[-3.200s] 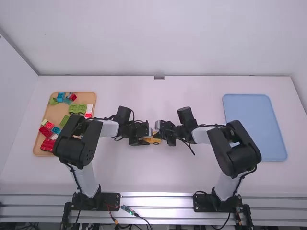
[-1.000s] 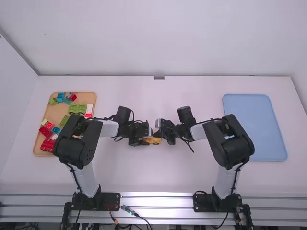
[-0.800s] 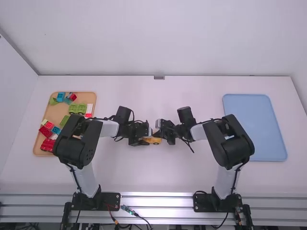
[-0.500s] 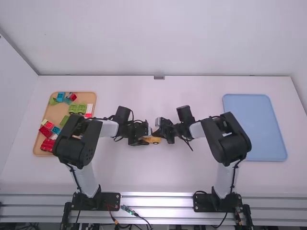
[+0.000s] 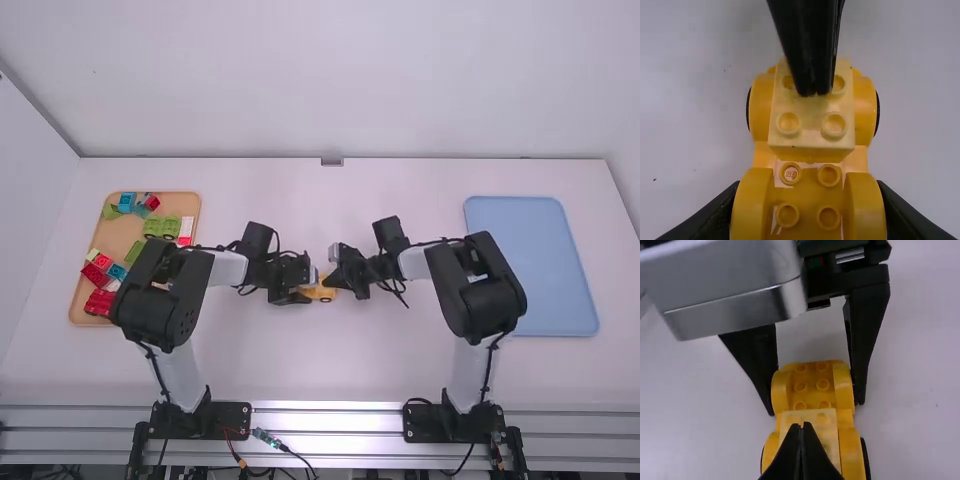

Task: Assemble lego blocks to make yellow taxi

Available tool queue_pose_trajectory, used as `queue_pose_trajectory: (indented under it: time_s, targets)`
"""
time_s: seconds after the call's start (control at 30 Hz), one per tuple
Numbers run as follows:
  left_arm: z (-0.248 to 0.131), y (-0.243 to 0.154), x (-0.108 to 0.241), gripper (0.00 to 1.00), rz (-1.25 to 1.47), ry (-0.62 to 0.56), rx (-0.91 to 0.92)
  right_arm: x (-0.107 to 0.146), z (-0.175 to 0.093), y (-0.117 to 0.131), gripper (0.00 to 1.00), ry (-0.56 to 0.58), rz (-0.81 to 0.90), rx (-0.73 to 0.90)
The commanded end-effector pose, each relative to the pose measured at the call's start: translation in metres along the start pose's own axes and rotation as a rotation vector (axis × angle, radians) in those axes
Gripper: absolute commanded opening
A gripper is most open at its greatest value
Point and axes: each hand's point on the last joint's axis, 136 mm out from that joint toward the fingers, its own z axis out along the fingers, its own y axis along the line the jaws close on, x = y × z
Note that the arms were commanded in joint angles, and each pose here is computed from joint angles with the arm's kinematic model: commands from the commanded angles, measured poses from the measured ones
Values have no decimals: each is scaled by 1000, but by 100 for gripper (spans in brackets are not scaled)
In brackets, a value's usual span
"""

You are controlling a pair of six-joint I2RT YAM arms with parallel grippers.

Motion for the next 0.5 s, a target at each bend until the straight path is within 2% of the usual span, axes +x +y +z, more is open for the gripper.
queue_pose_trajectory:
  time_s: [0.0,0.13,0.23,0.3,0.37,0.4,0.47]
  targets:
    - [7,-13,22,2,-4,70,26,14,-14,1,0,86,-22,82]
    - [7,-14,22,2,-8,72,31,-3,-34,0,0,48,-100,157]
    - [7,-15,19,2,-8,57,37,-33,-59,1,0,-35,-169,225]
    - [7,-17,16,2,-10,38,47,-40,-70,-2,0,-46,-179,264]
    - [7,-20,12,2,-15,14,63,-42,-89,-12,0,-20,-133,352]
    - [7,-20,12,2,-16,12,64,-42,-90,-12,0,-17,-128,360]
    - [7,-23,10,2,-23,1,77,-31,-108,-21,0,30,-25,457]
